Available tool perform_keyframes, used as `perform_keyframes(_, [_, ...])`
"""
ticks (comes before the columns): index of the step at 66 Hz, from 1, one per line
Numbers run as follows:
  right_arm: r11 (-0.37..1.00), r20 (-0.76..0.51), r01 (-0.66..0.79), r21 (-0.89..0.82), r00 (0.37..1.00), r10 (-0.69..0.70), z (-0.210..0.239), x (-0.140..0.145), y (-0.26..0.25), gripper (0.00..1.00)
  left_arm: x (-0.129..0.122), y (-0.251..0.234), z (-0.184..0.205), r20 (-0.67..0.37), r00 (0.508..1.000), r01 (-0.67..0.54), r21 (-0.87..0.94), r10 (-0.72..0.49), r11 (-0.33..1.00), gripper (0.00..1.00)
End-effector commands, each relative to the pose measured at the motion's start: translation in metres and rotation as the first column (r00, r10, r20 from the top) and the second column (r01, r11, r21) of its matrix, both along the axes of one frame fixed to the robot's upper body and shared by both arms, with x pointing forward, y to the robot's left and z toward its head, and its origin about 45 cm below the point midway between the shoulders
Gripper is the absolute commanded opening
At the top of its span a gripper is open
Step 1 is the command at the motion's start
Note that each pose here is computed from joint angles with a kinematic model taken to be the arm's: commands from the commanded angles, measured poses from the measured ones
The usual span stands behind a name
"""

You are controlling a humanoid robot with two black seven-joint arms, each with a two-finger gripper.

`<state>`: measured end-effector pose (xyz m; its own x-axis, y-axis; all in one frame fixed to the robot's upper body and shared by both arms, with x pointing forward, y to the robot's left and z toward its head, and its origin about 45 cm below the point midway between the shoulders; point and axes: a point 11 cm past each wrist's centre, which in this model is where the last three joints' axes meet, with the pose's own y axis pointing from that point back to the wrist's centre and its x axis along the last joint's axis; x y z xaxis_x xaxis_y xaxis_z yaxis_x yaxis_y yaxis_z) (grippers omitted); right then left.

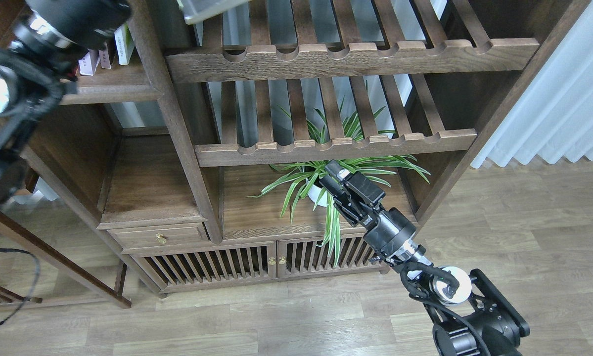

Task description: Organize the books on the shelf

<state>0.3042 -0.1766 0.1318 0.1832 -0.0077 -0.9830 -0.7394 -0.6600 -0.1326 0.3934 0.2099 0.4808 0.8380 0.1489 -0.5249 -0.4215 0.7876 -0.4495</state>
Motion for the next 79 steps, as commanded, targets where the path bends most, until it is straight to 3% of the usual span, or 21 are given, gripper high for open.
perform_keyframes(1, [1.0,0.006,-0.005,-0.006,1.0,0.005,0.001,0.001,0.001,0.64,0.0,0.019,0.007,0.012,0.999,-0.044,0.023,0.044,0.999,0.07])
perform_keyframes(39, [1.0,0.002,-0.023,-0.013,1.0,0.023,0.0,0.002,0.006,0.64,-0.008,0.088,0.034,0.062,0.976,-0.213,0.11,0.207,0.971,0.07])
perform_keyframes(48, [1.0,0.005,-0.024,-0.013,1.0,0.024,0.001,0.003,0.006,0.64,-0.008,0.102,0.015,0.021,0.969,-0.246,0.185,0.247,0.951,0.08])
perform_keyframes(55, [1.0,0.007,-0.024,-0.014,1.0,0.024,0.001,0.004,0.006,0.64,-0.013,0.127,0.014,0.024,0.95,-0.307,0.27,0.313,0.913,0.08])
perform_keyframes(79, [0.999,0.004,-0.037,-0.018,0.999,0.037,0.0,0.004,0.01,0.64,-0.037,0.183,0.056,0.082,0.89,-0.449,0.315,0.448,0.836,0.09])
